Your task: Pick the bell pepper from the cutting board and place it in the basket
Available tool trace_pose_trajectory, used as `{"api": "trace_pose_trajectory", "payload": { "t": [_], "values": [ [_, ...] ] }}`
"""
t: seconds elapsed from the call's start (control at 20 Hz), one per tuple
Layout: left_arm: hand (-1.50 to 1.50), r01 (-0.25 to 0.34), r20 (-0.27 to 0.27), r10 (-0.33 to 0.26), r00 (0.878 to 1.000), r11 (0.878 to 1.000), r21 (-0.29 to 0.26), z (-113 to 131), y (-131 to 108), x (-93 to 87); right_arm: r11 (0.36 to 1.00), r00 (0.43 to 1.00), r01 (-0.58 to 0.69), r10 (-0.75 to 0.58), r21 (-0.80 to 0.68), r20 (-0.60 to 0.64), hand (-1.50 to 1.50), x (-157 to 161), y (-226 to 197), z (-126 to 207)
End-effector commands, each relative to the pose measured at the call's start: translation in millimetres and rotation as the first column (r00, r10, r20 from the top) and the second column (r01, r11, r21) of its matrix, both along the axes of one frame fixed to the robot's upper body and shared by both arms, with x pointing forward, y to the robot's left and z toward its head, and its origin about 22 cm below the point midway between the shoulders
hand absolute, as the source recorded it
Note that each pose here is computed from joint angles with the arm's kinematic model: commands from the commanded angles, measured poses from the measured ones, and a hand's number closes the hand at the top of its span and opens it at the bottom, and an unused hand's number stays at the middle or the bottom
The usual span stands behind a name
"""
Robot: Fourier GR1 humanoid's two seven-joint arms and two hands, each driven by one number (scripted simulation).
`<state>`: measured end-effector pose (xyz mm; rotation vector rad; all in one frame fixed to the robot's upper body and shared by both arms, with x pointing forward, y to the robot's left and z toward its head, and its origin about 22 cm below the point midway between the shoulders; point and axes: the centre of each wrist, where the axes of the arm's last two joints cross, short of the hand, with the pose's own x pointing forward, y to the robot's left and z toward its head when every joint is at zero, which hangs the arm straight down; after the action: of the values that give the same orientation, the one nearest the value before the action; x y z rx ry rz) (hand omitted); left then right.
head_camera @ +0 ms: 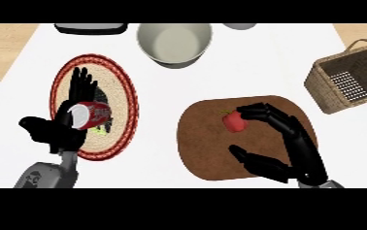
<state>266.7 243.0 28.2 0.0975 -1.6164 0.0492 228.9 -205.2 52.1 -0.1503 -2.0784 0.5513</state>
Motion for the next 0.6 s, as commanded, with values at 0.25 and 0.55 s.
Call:
{"api": "trace_pose_trajectory", "payload": {
  "t": [0.25, 0.55],
  "values": [
    [0.00, -0.060, 0.024, 0.060, 0.998, 0.998, 0.017, -4.4, 11.0, -13.4, 0.851, 0.875, 0.484, -0.465, -0.205, 0.136, -1.50, -21.0, 6.3, -13.8],
    [0.00, -0.055, 0.022, 0.054, 0.998, 0.998, 0.017, -2.4, 8.5, -19.9, 0.641, 0.824, 0.520, -0.551, -0.565, 0.133, -1.50, -31.4, -26.6, -4.3]
  ]
}}
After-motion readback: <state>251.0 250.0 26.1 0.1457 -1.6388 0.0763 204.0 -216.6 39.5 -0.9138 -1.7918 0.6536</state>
